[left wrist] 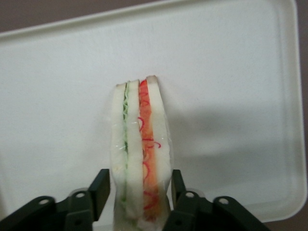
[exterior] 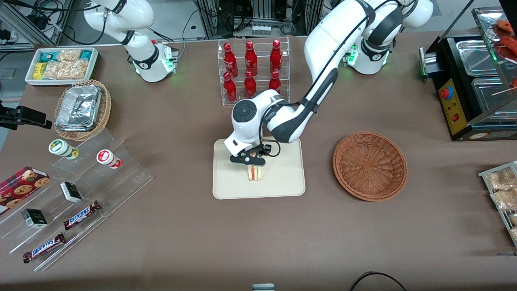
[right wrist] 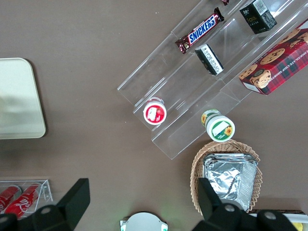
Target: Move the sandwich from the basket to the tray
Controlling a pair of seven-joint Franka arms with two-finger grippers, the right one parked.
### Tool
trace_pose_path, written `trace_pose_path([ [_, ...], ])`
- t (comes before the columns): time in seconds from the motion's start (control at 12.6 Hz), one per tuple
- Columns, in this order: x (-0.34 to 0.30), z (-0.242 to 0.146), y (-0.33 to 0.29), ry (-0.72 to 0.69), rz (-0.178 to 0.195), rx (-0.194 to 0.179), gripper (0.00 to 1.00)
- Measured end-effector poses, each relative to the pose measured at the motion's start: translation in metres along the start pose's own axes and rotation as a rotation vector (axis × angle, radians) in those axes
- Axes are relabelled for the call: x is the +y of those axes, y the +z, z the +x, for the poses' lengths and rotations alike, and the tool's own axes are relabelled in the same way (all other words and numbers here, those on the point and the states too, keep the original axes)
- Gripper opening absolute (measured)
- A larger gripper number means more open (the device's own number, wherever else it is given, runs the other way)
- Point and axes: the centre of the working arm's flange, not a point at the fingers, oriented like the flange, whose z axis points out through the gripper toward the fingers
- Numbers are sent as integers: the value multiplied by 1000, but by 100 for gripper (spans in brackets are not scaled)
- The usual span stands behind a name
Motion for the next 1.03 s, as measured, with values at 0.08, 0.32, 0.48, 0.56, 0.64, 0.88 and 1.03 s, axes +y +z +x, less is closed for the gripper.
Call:
trace_pose_path([
  [0.08,-3,4,-23,-22,0,13,77],
  [0.32,-37,25,-120,-197,-26,82,100],
  [0.48,-74,33,-175,-315,-7,92,100],
  [0.56,-100,40,-199,-356,2,98,100],
  [0.64,-128,47,-220,-391,10,104,100],
  [0.88,-210,51,-271,-419,18,115,100],
  [1.03,-263,41,-304,-387,-1,84,100],
])
